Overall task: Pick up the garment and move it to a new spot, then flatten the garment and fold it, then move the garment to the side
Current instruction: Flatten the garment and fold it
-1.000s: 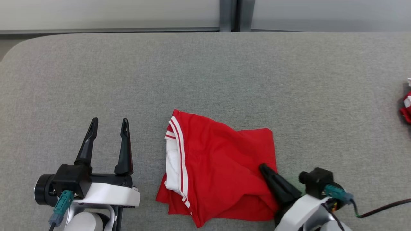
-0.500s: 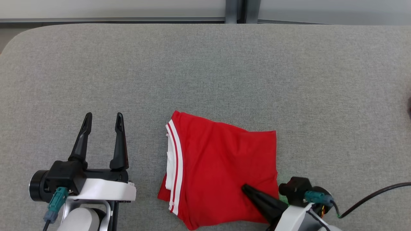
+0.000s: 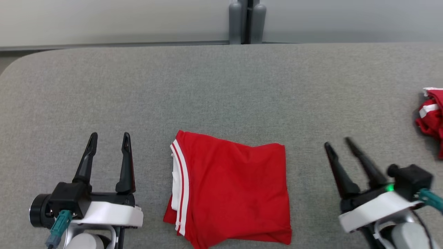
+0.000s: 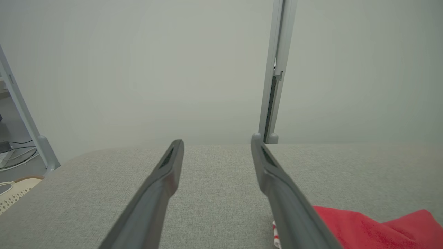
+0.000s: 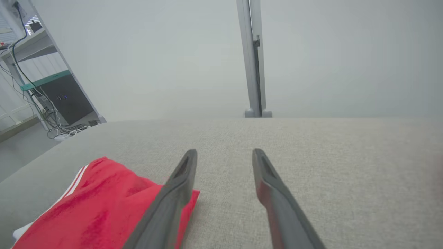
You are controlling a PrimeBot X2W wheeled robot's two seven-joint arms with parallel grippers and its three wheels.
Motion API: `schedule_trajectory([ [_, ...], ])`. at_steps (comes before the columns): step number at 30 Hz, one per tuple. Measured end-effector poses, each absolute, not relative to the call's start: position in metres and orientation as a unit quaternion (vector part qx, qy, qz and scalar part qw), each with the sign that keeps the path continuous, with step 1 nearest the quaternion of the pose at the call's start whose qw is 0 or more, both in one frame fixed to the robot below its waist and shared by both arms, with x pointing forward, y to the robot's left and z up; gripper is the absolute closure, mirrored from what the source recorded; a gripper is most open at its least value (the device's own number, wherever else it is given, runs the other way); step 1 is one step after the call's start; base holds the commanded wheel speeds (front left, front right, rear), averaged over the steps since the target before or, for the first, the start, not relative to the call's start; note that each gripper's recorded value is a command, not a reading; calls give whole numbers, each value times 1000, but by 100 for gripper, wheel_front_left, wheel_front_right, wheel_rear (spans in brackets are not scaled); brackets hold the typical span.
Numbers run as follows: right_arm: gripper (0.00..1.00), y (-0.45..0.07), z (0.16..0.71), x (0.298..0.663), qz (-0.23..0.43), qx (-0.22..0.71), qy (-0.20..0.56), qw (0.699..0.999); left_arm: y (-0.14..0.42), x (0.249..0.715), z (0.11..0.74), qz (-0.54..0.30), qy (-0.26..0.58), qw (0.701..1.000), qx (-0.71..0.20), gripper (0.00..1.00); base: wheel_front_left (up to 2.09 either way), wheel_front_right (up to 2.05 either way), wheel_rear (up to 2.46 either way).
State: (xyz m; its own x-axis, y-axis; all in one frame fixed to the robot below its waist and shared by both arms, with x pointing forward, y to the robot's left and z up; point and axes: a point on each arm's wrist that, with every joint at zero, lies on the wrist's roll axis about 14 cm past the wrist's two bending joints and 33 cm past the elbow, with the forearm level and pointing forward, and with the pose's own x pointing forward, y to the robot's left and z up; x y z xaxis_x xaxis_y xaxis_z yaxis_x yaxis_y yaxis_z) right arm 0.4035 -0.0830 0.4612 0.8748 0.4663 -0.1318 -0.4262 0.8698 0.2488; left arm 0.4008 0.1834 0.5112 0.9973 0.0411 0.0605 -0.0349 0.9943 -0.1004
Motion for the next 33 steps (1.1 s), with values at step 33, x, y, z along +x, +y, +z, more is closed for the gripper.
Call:
schedule_trajectory([
  [33, 0, -195, 535, 331, 55, 40, 3, 998, 182, 343, 530, -4, -33, 999, -42, 0, 0, 0, 0],
])
